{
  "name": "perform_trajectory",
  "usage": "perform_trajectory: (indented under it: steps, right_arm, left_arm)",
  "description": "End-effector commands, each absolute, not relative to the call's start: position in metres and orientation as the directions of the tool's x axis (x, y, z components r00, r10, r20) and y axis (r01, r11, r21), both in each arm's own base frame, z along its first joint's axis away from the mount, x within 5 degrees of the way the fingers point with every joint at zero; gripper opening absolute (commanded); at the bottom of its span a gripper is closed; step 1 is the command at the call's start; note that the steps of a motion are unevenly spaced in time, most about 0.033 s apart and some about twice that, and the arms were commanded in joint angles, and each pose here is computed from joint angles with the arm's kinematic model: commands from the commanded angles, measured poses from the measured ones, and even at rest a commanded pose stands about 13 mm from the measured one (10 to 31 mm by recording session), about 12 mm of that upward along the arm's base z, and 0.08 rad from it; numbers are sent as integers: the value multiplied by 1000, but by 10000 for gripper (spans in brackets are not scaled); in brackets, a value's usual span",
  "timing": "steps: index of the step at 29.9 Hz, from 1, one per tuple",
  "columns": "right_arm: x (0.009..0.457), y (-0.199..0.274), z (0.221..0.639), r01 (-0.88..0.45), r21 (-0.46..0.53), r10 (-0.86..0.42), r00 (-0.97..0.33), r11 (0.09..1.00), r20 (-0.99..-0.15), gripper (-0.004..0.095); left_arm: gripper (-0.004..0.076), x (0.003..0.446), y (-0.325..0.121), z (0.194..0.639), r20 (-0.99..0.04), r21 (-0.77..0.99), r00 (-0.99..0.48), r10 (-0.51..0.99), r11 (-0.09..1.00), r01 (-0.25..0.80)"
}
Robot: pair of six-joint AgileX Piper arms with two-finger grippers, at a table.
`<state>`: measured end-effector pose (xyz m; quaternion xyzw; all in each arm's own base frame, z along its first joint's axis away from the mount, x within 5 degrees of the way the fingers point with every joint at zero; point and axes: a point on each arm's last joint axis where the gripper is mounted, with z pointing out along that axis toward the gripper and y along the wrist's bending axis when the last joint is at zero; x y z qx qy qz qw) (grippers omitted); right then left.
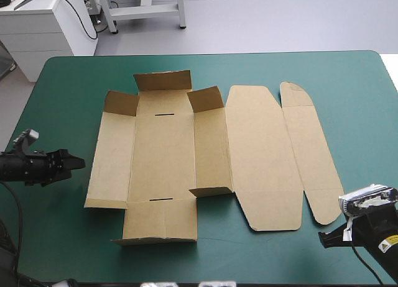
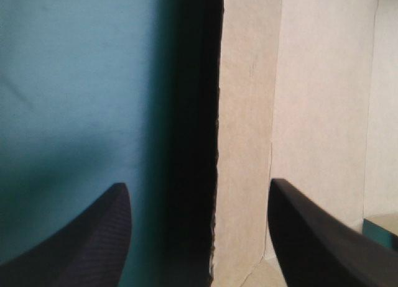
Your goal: Fold the box
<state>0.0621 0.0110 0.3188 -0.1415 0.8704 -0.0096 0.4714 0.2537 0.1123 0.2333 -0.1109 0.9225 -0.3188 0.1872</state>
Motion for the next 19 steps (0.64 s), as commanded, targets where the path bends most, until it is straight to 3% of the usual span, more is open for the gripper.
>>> perform_trajectory:
  steps: [1,17,19]
  right_arm:
    - [65,10,331,-214,-165,-247,-449,963,-859,-21]
    - [65,11,331,-216,-159,-242,-448,963,-861,-21]
    - [65,11,331,-217,-157,-241,-448,963,-861,-21]
  left_arm:
    - [459,264,87,240,-261,-689,-942,-210,724,30]
    - [456,286,39,214,-169,-735,-984,-52,672,91]
    - [426,287,38,214,-170,-741,-984,-61,666,87]
